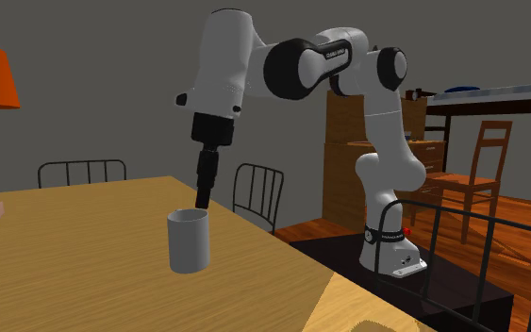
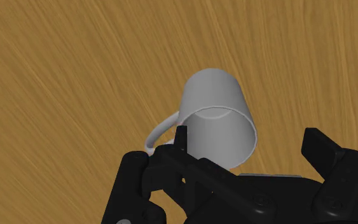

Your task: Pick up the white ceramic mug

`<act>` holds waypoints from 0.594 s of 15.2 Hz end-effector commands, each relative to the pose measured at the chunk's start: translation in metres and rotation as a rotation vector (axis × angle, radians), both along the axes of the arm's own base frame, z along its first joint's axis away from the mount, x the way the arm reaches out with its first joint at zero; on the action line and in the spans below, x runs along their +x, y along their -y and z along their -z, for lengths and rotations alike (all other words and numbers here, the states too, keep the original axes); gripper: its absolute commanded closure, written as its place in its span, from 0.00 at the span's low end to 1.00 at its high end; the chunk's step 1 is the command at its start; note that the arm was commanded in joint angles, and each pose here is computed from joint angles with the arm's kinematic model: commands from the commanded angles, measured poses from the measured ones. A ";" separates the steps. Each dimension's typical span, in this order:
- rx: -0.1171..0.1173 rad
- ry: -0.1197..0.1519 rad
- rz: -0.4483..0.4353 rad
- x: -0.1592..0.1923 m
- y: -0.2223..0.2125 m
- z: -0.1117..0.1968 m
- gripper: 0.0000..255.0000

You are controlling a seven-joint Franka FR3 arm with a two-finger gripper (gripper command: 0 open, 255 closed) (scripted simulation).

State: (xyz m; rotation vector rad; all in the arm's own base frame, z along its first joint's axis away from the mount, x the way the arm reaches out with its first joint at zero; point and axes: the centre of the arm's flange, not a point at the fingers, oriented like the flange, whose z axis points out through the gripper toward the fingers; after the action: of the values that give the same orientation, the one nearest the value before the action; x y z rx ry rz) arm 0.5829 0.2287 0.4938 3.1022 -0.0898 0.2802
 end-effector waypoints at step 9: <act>-0.013 0.011 0.015 0.033 -0.017 0.050 0.00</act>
State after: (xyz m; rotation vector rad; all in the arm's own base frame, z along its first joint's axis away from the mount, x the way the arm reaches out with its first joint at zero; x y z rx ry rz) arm 0.6162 0.2469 0.4491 3.0864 -0.1115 0.2955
